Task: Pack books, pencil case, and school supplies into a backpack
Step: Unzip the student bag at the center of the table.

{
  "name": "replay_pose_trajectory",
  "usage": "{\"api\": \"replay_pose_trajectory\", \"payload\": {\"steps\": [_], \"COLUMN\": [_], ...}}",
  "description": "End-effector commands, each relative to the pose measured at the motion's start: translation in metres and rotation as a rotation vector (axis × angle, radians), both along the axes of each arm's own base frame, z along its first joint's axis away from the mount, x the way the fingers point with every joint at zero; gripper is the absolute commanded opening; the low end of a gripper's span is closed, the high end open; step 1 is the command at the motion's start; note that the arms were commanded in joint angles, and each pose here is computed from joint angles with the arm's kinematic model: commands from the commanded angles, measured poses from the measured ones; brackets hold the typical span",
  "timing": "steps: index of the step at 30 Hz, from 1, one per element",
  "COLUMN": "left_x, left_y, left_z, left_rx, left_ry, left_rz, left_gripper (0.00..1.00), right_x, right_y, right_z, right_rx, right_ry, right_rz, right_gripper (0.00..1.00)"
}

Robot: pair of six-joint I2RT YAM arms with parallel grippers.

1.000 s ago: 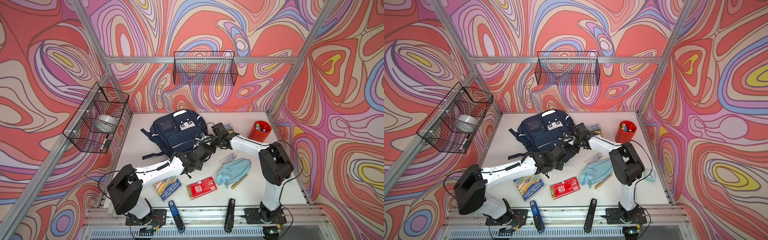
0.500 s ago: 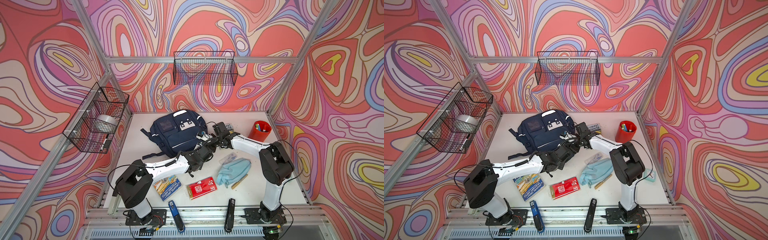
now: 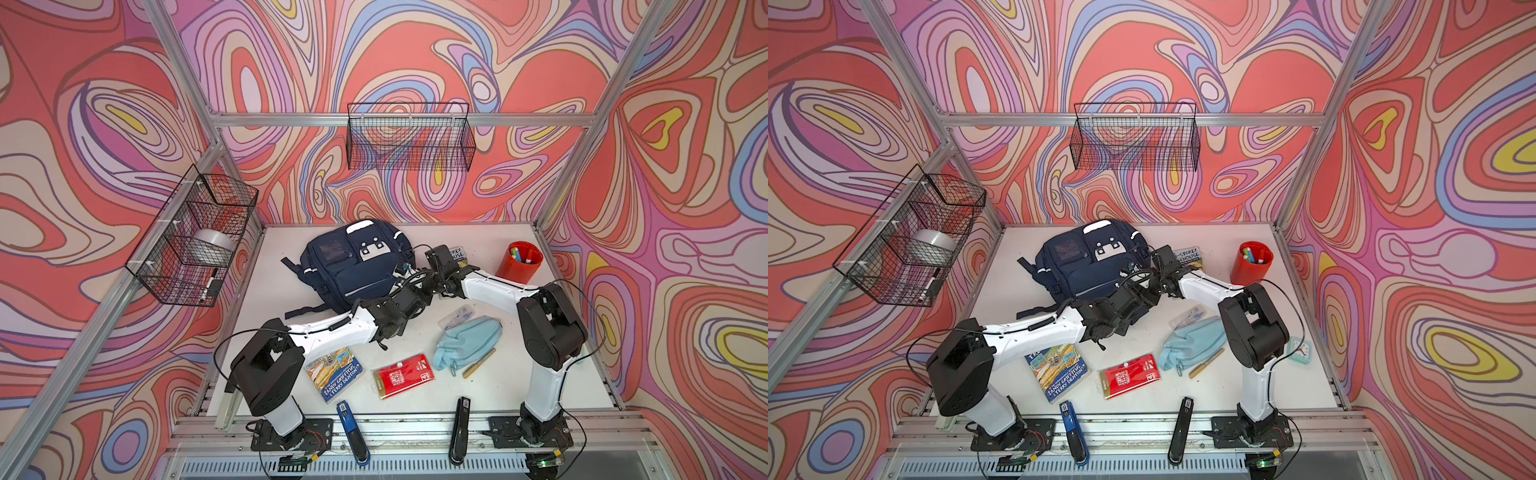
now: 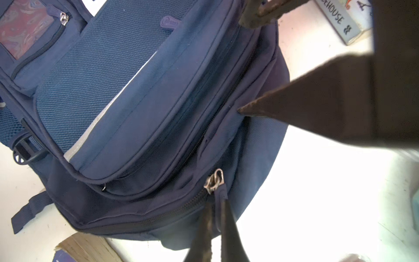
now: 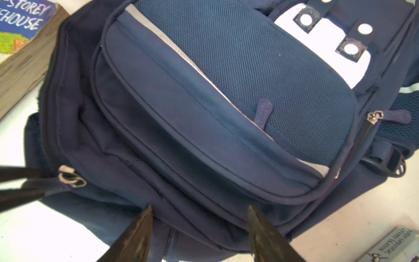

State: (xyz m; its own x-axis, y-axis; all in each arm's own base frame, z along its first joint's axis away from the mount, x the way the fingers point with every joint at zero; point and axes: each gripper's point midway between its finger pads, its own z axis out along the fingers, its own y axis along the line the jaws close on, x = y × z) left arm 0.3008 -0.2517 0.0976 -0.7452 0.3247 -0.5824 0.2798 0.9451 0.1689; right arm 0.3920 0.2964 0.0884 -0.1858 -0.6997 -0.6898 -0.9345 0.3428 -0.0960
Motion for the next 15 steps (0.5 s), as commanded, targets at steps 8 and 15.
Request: {"api": "replay_pose_trajectory", "payload": {"steps": [8, 15], "left_x": [-0.003, 0.005], "left_y": [-0.011, -0.001], "left_z": [-0.023, -0.04], "left_rx": [-0.037, 0.086], "left_ry": [0.052, 0.054], "left_rz": [-0.005, 0.014], "left_gripper": [0.28, 0.12], "right_x": [0.001, -0.001], "right_y": [-0.007, -0.004], "right_z": [-0.016, -0.015], "right_rx": [-0.003, 0.014], "right_ry": [0.048, 0.067], "right_rz": [-0.033, -0.031], "right_gripper": [0.68, 0.68]}}
